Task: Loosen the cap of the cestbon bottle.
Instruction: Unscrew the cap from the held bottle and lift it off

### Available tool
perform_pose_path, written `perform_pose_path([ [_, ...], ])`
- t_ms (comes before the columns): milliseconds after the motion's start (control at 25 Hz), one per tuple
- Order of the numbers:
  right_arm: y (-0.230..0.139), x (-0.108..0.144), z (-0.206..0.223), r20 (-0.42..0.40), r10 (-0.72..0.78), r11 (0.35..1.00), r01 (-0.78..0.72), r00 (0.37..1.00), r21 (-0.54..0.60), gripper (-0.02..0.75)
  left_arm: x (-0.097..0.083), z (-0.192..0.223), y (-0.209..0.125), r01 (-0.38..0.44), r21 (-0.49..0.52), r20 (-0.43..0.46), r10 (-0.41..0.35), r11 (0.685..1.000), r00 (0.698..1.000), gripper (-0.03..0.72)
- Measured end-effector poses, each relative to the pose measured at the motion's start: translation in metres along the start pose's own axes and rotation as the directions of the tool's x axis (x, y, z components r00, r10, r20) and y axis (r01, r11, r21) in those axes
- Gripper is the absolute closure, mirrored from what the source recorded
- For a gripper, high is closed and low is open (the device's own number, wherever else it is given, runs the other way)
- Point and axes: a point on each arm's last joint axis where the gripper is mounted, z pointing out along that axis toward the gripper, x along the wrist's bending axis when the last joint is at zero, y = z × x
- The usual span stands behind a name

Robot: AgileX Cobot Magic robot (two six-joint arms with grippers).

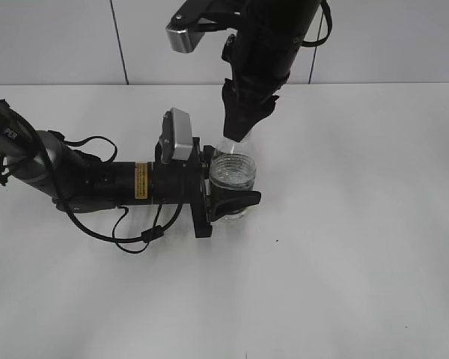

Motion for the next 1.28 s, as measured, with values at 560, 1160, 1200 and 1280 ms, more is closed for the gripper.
perform_pose_path([
  [560, 0.0010, 0.0008, 0.0000, -0.003, -0.469, 0.883, 0.469, 0.883, -0.014, 0.433, -0.0001, -0.0008, -0.0004, -0.007, 0.002, 0.006, 0.007, 1.000, 1.000, 0.288],
  [1160, 0.0010, 0.0011, -0.0009, 0.001, -0.696, 0.718, 0.696, 0.718, -0.014, 0.434, -0.0002, -0.0009, -0.0005, -0.008, 0.003, 0.008, 0.008, 1.000, 1.000, 0.288],
  [1200, 0.0010, 0.0011, -0.0009, 0.001, -0.697, 0.717, 0.697, 0.717, -0.014, 0.434, -0.0002, -0.0009, -0.0005, -0.008, 0.003, 0.008, 0.008, 1.000, 1.000, 0.288],
  [1280, 0.0010, 0.0011, -0.0009, 0.001, -0.697, 0.717, 0.697, 0.717, -0.014, 0.434, -0.0003, -0.0009, -0.0005, -0.008, 0.004, 0.009, 0.008, 1.000, 1.000, 0.288],
])
